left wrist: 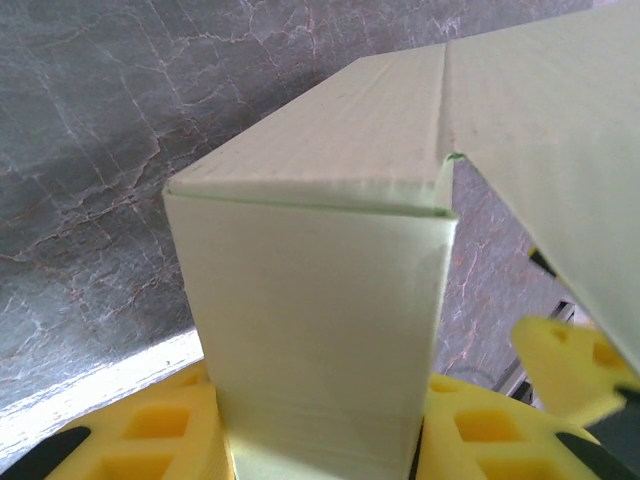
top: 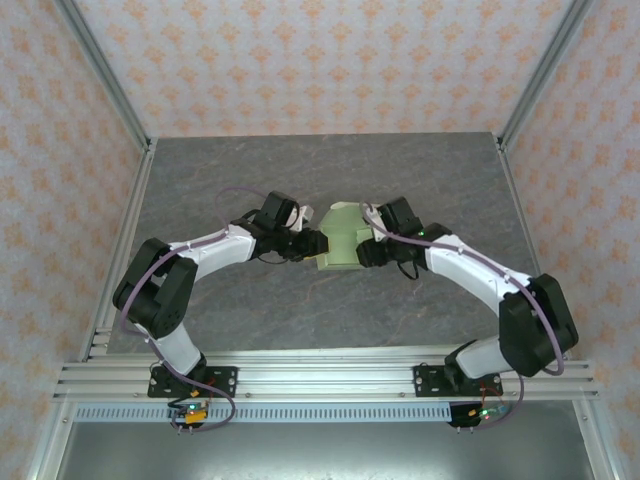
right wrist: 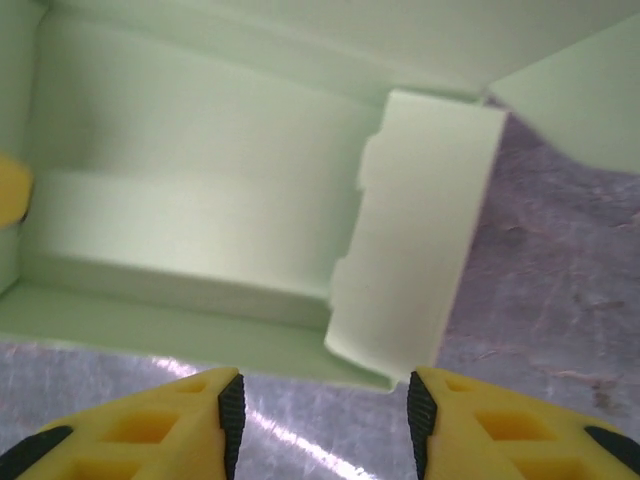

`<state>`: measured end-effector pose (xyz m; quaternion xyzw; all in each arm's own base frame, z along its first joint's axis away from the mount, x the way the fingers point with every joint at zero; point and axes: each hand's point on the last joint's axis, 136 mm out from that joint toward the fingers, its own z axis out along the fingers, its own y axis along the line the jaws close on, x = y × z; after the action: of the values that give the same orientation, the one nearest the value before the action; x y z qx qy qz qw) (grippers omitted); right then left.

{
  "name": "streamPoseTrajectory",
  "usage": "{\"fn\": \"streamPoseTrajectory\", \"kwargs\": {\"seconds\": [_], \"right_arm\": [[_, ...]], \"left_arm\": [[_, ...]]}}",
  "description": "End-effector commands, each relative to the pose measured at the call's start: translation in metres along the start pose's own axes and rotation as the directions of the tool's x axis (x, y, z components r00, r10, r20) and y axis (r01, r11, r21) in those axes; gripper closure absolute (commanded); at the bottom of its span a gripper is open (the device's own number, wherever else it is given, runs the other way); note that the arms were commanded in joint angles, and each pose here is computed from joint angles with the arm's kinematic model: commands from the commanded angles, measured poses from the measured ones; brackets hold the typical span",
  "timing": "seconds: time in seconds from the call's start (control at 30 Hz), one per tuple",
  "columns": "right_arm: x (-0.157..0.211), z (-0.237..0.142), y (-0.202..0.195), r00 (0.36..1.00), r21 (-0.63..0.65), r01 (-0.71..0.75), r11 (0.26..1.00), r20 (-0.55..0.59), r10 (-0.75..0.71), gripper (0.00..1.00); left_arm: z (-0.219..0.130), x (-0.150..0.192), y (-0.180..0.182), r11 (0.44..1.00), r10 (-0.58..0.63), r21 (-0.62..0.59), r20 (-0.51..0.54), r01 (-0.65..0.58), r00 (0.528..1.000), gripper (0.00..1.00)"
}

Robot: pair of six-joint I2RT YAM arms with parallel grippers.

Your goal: Fold the paper box

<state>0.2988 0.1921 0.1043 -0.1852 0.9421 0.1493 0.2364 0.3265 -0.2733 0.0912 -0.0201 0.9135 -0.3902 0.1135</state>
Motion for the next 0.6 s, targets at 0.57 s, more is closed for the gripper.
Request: {"fn": "streamPoseTrajectory", "kwargs": {"seconds": [0.57], "right_arm": [[-0.032, 0.050, -0.041, 0.988, 0.121, -0.154, 0.981, 0.009, 0.154, 0.54]], "left_arm": [[-0.011, 0.003, -0.010, 0.999, 0.041, -0.006, -0.006, -0.041, 0.999, 0.67]]}}
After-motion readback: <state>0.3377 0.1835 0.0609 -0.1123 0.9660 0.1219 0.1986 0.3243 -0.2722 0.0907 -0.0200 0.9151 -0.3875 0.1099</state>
